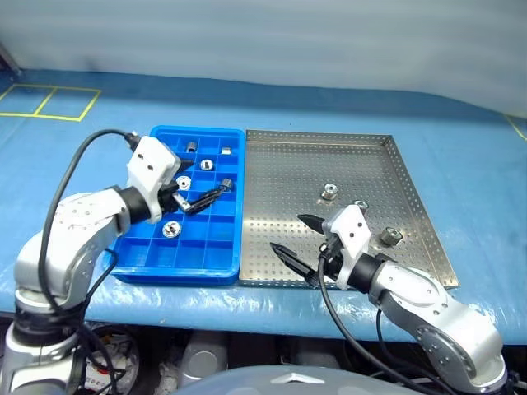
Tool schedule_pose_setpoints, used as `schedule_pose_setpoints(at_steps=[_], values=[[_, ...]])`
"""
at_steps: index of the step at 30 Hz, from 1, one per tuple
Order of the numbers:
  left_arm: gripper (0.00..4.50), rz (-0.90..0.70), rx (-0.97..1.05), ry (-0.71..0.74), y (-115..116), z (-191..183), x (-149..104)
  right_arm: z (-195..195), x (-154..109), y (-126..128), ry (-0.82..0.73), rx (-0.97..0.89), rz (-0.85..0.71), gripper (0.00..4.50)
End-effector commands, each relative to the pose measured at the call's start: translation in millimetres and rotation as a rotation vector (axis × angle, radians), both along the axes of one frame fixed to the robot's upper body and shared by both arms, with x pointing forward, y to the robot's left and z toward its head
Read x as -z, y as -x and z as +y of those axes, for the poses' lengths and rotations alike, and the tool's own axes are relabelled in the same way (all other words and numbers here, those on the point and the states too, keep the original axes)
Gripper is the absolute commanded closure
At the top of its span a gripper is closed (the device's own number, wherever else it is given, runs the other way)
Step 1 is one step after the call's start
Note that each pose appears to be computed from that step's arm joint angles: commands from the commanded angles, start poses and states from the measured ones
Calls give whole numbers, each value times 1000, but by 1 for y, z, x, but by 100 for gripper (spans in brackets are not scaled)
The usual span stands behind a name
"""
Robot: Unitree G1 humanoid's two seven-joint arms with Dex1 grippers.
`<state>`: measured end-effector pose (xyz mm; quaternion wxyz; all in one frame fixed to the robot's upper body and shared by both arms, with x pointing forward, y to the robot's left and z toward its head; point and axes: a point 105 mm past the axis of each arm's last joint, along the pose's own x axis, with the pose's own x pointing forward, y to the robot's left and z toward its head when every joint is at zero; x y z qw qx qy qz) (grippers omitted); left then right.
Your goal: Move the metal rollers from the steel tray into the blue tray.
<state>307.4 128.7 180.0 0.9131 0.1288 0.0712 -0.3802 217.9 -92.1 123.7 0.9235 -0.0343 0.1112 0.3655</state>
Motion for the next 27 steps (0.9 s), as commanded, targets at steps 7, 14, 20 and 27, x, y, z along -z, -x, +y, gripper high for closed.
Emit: schedule_pose_setpoints(at_steps=[7,14,20,27], values=[[3,49,249,7,-28,-91,25,-28,-6,21,5,216,-28,0],[3,91,420,-67,-21,-138,64,-40,2,33,-8,333,-22,0],[3,81,434,-87,-22,-155,84,-43,3,40,-17,385,-24,0],[3,56,400,-81,-19,-173,99,-42,1,41,-21,400,-37,0]])
